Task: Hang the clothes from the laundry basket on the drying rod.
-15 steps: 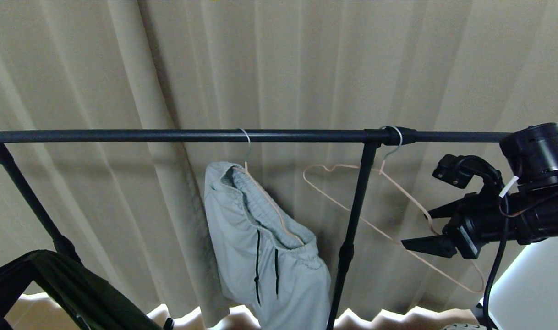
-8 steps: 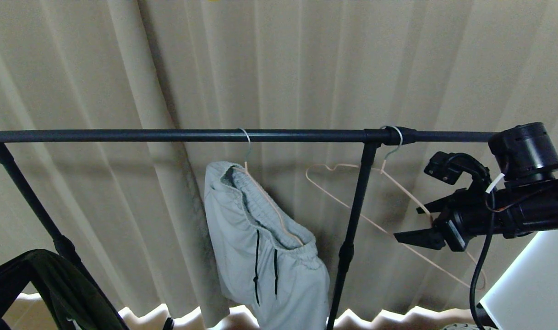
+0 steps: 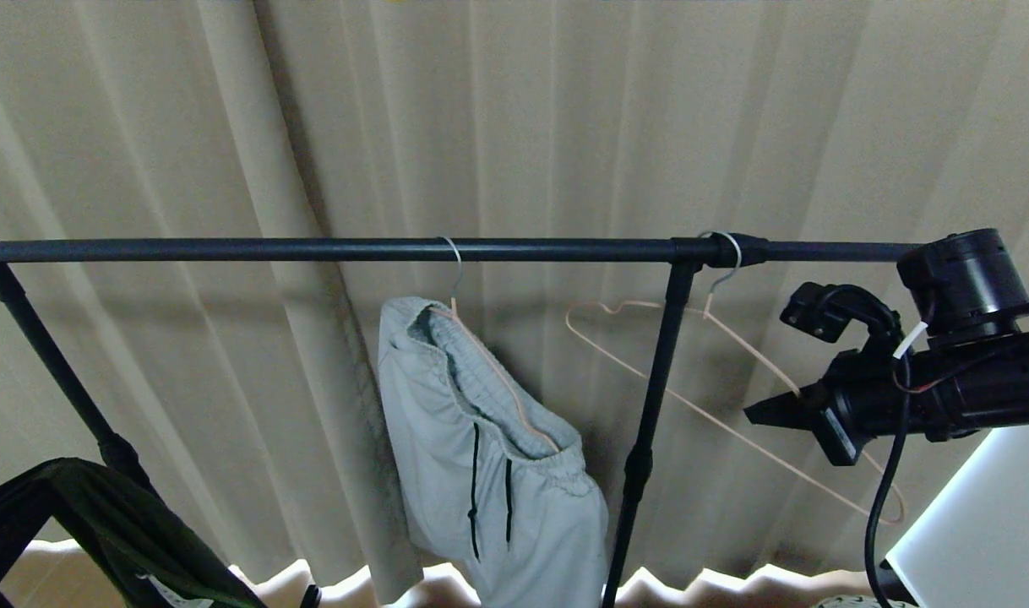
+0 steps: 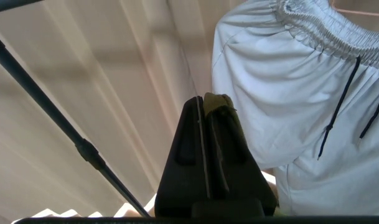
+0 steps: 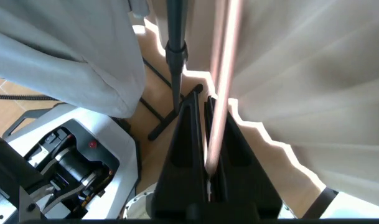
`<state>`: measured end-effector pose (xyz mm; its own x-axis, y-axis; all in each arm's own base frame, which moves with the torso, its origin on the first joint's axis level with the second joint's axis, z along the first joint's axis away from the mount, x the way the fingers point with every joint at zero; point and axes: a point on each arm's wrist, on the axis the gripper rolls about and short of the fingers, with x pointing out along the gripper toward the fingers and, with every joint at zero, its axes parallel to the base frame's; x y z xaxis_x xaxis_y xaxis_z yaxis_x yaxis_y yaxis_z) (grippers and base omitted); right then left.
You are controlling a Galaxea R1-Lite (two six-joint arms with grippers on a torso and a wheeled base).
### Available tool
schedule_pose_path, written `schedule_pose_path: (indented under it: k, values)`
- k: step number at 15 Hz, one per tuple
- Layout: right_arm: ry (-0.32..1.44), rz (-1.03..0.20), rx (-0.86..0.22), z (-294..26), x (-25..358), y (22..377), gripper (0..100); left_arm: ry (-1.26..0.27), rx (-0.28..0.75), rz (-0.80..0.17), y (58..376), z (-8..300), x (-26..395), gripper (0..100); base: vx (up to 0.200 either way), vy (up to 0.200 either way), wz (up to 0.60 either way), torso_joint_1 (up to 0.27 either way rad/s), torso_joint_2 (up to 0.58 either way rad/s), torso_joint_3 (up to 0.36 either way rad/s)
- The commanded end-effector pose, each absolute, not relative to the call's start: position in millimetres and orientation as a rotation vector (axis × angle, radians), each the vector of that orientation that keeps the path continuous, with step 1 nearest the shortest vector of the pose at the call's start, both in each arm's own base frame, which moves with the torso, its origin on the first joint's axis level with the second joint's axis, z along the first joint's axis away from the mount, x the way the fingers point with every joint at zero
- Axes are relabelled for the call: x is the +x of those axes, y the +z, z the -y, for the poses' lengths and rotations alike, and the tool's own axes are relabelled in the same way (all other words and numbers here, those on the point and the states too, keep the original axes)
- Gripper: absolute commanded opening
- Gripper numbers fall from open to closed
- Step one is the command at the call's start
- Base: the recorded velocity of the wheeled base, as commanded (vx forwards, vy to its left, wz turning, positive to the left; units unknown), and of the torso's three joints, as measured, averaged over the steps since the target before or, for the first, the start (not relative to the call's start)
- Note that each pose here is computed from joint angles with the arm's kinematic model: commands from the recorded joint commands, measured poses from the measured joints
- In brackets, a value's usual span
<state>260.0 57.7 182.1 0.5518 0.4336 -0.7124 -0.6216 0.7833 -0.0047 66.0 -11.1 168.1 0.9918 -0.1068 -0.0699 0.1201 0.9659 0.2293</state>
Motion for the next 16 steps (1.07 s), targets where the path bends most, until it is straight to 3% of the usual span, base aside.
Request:
schedule_pose_path:
  k: [1, 9, 16]
  values:
    - [0.632, -0.736, -0.272, -56.3, 252.0, 188.6, 0, -0.115, 0.235, -0.057, 168.4, 11.2, 66.5, 0, 0.000, 0.000, 0.00, 0.000, 0.00, 0.000]
    - [0.636, -0.609, -0.183, -50.0, 217.2, 205.9, 0, -0.115, 0.235, -0.057, 168.4, 11.2, 66.5, 0, 0.000, 0.000, 0.00, 0.000, 0.00, 0.000]
    - [0.631, -0.559, -0.185, -42.1, 175.7, 202.3, 0, -0.115, 0.235, -0.064, 167.3, 11.3, 66.9, 0, 0.000, 0.000, 0.00, 0.000, 0.00, 0.000]
